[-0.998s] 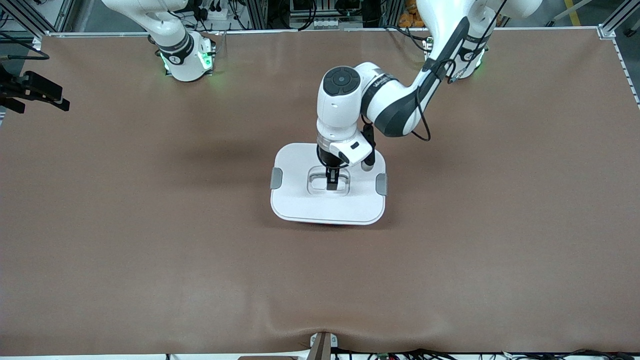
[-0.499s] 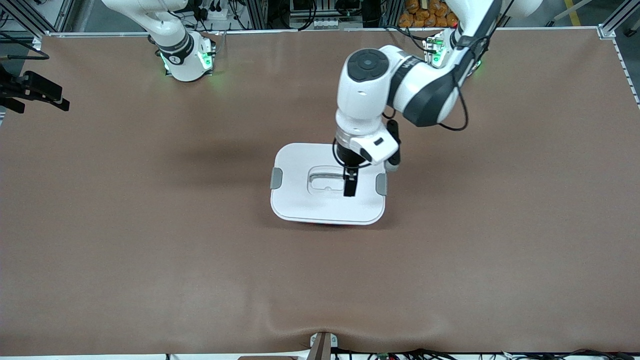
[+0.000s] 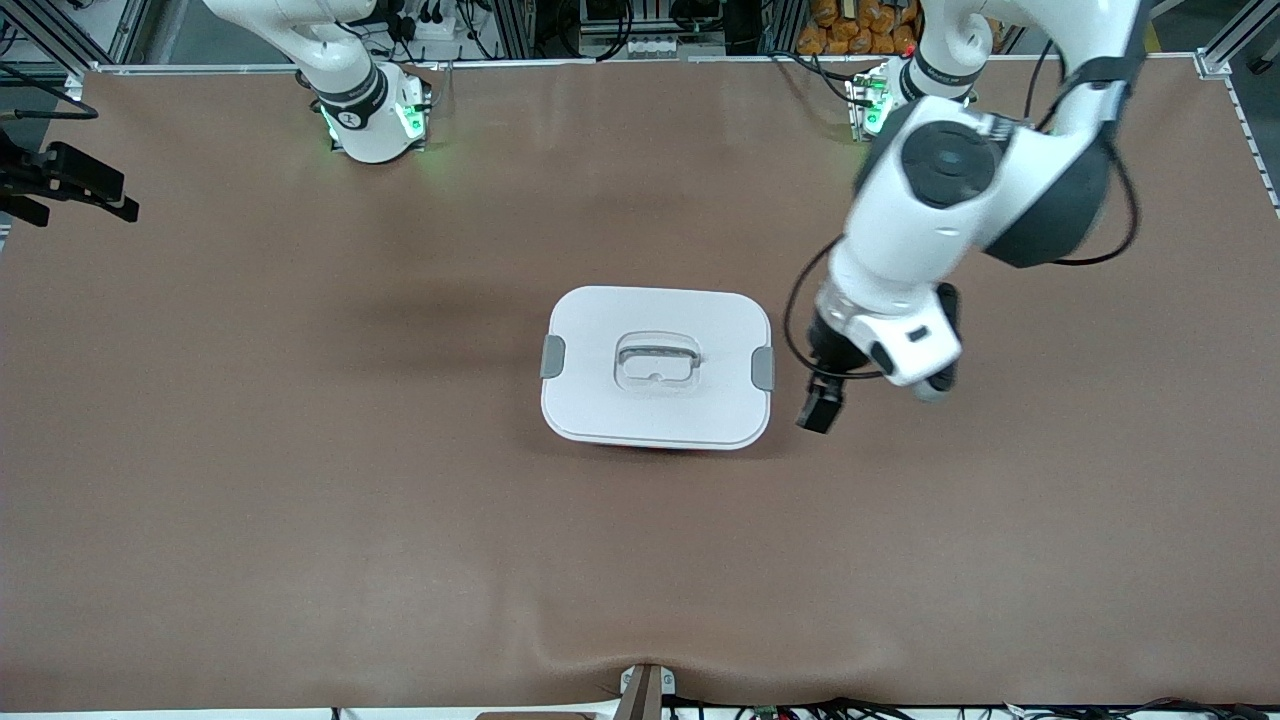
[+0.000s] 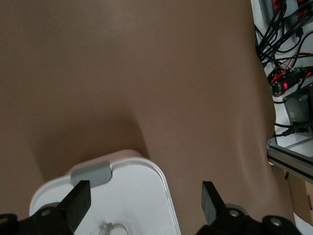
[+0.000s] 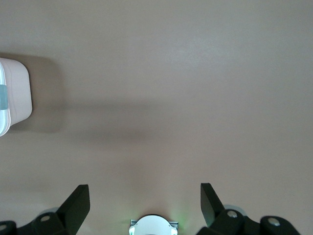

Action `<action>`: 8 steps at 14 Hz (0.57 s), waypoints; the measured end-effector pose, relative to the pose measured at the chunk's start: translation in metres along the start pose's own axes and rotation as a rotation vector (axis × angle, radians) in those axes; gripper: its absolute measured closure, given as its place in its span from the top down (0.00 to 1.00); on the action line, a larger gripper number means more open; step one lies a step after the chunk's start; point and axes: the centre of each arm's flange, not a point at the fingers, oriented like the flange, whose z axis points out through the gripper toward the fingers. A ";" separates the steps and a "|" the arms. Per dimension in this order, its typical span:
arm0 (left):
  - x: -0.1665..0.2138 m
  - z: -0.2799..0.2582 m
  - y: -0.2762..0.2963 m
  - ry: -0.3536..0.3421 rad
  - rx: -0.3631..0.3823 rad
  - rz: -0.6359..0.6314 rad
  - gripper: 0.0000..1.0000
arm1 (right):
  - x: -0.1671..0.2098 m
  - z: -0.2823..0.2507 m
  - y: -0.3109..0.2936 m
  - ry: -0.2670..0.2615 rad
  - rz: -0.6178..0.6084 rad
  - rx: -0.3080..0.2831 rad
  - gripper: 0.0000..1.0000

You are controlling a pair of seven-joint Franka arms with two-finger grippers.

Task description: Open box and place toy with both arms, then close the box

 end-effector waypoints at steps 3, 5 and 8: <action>0.057 -0.002 -0.003 0.009 0.038 0.139 1.00 | 0.000 0.000 0.000 0.001 0.000 0.000 1.00; 0.086 -0.005 -0.006 0.012 0.055 0.224 1.00 | 0.000 0.000 0.000 0.001 0.000 -0.001 1.00; 0.135 -0.011 -0.014 0.013 0.073 0.336 1.00 | 0.000 0.000 0.000 0.001 0.000 -0.001 1.00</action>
